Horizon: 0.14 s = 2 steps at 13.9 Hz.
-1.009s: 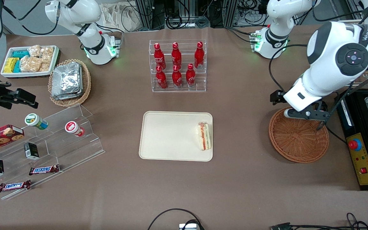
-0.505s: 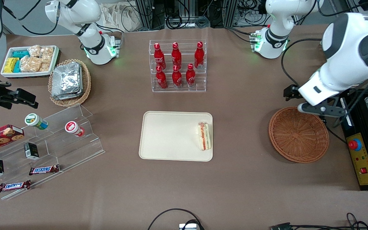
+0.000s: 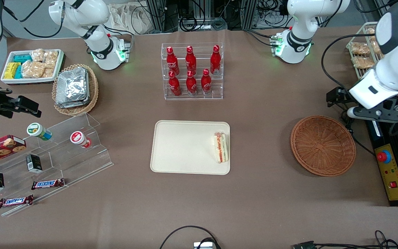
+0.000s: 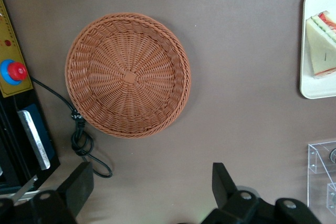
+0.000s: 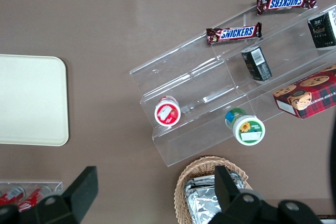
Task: Place sandwich from basket to tray
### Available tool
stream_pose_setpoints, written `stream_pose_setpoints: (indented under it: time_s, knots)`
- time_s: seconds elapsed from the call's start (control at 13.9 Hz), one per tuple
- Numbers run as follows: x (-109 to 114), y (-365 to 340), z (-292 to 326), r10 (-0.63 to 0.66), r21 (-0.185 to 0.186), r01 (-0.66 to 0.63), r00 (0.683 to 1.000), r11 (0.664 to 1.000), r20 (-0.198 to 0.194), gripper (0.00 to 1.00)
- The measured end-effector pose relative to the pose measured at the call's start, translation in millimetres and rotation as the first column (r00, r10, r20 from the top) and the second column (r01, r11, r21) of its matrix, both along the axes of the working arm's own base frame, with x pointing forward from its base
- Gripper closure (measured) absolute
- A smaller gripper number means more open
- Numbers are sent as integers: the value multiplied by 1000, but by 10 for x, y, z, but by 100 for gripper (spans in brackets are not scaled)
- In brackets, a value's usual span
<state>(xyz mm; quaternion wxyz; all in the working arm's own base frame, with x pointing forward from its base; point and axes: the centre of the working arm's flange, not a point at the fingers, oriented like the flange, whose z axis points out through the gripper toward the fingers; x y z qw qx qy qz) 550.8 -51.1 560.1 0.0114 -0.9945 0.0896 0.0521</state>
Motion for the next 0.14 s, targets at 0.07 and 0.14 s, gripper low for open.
stream_pose_setpoints:
  time_s: [0.07, 0.14]
  knots:
    - [78, 20, 23, 1, -4, -1, 1000, 1000, 5, 0]
    - [156, 31, 21, 3, -7, -3, 1000, 1000, 9, 0]
